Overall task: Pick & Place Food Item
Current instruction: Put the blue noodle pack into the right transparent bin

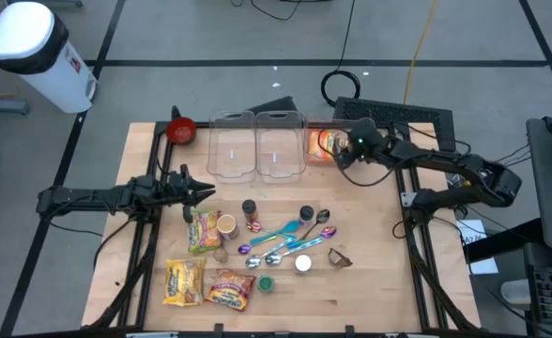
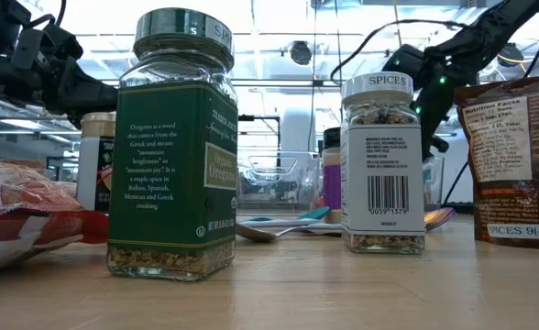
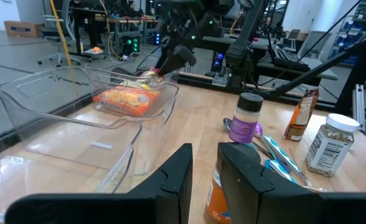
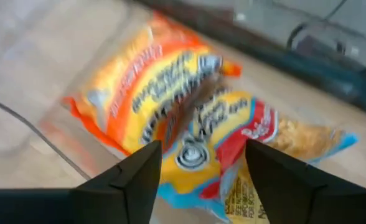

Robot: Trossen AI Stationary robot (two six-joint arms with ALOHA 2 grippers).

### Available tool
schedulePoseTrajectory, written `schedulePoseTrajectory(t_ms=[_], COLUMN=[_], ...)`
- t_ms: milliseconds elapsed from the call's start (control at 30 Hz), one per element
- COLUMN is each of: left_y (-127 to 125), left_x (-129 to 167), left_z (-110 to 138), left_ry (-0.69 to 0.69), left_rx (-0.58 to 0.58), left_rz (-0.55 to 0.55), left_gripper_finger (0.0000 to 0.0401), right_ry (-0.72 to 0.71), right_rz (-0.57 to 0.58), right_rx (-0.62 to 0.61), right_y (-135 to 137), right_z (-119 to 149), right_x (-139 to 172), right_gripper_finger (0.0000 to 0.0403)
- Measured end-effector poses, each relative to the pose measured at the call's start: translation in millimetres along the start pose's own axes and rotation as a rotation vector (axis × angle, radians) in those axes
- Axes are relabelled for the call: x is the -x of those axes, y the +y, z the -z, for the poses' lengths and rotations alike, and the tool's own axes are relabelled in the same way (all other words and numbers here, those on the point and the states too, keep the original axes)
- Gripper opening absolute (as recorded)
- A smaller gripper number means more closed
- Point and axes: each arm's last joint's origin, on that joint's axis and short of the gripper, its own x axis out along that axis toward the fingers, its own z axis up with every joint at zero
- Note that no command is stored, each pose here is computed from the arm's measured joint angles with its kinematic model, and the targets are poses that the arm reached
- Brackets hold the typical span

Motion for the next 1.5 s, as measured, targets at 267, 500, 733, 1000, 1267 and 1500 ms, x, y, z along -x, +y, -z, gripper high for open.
schedulePoseTrajectory(t_ms=[267, 500, 733, 1000, 1267, 1500], left_y=[0.0, 0.0, 0.0, 0.0, 0.0, 0.0], left_x=[0.0, 0.0, 0.0, 0.0, 0.0, 0.0], left_z=[0.0, 0.1, 0.1, 0.0, 0.0, 0.0], left_ry=[0.000, 0.000, 0.000, 0.000, 0.000, 0.000], left_rx=[0.000, 0.000, 0.000, 0.000, 0.000, 0.000], left_rz=[0.000, 0.000, 0.000, 0.000, 0.000, 0.000], left_gripper_finger=[0.0081, 0.0081, 0.0081, 0.0081, 0.0081, 0.0081], right_ry=[-0.128, 0.011, 0.144, 0.379, 0.457, 0.455], right_rz=[-0.066, -0.030, -0.006, 0.007, -0.001, 0.003], right_rx=[0.036, 0.092, 0.174, 0.155, 0.154, 0.171], right_y=[-2.6, 0.4, -4.4, -14.1, -14.0, -13.9], right_z=[-23.2, -49.5, -54.0, -35.9, -27.9, -27.1], right_x=[36.3, 51.7, 21.8, -15.4, -32.7, -41.2], right_gripper_finger=[0.0213, 0.0112, 0.0009, 0.0002, 0.0001, 0.0001])
